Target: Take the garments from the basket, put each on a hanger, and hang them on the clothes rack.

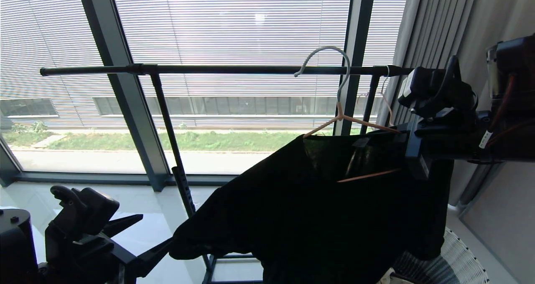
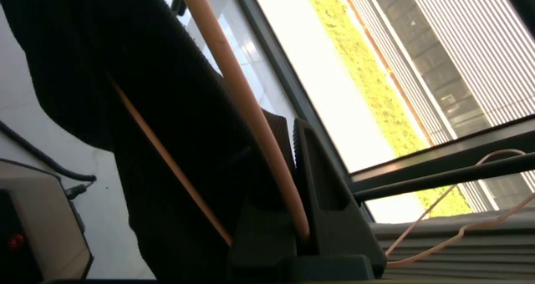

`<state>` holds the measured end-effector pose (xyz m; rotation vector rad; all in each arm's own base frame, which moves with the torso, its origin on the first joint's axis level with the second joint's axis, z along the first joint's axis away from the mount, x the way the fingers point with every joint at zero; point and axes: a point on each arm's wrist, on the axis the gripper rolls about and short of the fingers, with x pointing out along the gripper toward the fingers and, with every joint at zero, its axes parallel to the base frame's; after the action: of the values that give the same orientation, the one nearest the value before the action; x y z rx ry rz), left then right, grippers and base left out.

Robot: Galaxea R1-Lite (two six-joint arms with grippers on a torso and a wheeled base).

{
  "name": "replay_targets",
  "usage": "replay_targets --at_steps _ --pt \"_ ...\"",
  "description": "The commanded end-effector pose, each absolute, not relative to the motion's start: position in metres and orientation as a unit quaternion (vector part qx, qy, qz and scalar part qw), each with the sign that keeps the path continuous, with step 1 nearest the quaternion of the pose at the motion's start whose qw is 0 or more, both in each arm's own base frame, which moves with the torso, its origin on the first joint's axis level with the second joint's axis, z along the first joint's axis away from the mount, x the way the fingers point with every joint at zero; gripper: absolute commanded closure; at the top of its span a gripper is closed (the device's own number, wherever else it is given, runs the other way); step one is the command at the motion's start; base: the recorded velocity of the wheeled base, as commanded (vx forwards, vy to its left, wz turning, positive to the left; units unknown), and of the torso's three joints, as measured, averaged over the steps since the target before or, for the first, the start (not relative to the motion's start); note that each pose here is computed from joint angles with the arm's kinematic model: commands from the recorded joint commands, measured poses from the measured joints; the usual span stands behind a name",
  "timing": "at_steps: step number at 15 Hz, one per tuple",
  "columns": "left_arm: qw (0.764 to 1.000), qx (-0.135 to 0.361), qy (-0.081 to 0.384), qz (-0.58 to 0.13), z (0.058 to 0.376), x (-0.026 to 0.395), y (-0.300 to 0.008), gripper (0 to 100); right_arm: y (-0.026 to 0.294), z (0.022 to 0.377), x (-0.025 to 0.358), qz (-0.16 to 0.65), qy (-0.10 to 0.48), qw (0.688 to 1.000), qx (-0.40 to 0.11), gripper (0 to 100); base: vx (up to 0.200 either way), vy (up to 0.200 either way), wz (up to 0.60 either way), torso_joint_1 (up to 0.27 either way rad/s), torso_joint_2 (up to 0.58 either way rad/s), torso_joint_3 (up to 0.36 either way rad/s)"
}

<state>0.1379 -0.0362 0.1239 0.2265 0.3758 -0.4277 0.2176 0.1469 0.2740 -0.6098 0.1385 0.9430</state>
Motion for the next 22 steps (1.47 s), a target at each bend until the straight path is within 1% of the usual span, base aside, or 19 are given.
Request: replay_targets --at_steps 1,3,4,6,8,9,10,11,12,13,14,16,18,20,22 --pt "0.957 0.111 0.169 -0.210 0.129 0.136 -0.036 0 0.146 0.273 0.218 0.443 0.070 0.846 -0.288 100 0.000 0.000 0.00 0.000 0.00 0.000" --pt "0.962 0.110 0.142 -0.208 0.140 0.136 -0.036 0 0.143 0.272 0.220 0.419 0.085 0.858 -0.285 100 0.000 0.000 0.00 0.000 0.00 0.000" --pt "0.966 0.101 0.128 -0.201 0.147 0.138 -0.035 0 0.142 0.271 0.220 0.398 0.097 0.867 -0.283 100 0.000 0.000 0.00 0.000 0.00 0.000" --pt "0.974 0.051 0.115 -0.189 0.169 0.150 -0.036 0 0.139 0.260 0.220 0.352 0.133 0.886 -0.271 100 0.000 0.000 0.00 0.000 0.00 0.000" --pt "0.972 0.025 0.142 -0.184 0.199 0.160 -0.039 0 0.134 0.254 0.215 0.310 0.160 0.902 -0.255 100 0.000 0.000 0.00 0.000 0.00 0.000" --pt "0.968 0.014 0.178 -0.179 0.223 0.164 -0.039 0 0.131 0.253 0.211 0.290 0.172 0.912 -0.235 100 0.000 0.000 0.00 0.000 0.00 0.000" --pt "0.962 0.013 0.209 -0.174 0.242 0.164 -0.039 0 0.129 0.250 0.209 0.274 0.183 0.919 -0.219 100 0.000 0.000 0.00 0.000 0.00 0.000" --pt "0.959 0.017 0.242 -0.149 0.250 0.172 -0.040 0 0.127 0.247 0.208 0.249 0.197 0.927 -0.202 100 0.000 0.000 0.00 0.000 0.00 0.000" --pt "0.960 0.018 0.242 -0.143 0.251 0.173 -0.040 0 0.127 0.247 0.207 0.246 0.198 0.928 -0.198 100 0.000 0.000 0.00 0.000 0.00 0.000" --pt "0.960 0.046 0.271 -0.050 0.237 0.184 -0.040 0 0.125 0.238 0.208 0.205 0.222 0.936 -0.182 100 0.000 0.000 0.00 0.000 0.00 0.000" --pt "0.957 0.058 0.283 -0.028 0.228 0.182 -0.040 0 0.125 0.233 0.209 0.183 0.234 0.938 -0.176 100 0.000 0.000 0.00 0.000 0.00 0.000" --pt "0.954 0.066 0.291 -0.032 0.218 0.171 -0.042 0 0.127 0.219 0.217 0.106 0.260 0.946 -0.161 100 0.000 0.000 0.00 0.000 0.00 0.000" --pt "0.952 0.073 0.295 -0.042 0.212 0.162 -0.043 0 0.132 0.210 0.224 0.052 0.274 0.951 -0.137 100 0.000 0.000 0.00 0.000 0.00 0.000" --pt "0.954 0.074 0.288 -0.038 0.209 0.159 -0.043 0 0.135 0.206 0.228 0.028 0.277 0.952 -0.125 100 0.000 0.000 0.00 0.000 0.00 0.000" --pt "0.957 0.073 0.278 -0.039 0.210 0.161 -0.043 0 0.139 0.208 0.236 0.007 0.264 0.959 -0.103 100 0.000 0.000 0.00 0.000 0.00 0.000"
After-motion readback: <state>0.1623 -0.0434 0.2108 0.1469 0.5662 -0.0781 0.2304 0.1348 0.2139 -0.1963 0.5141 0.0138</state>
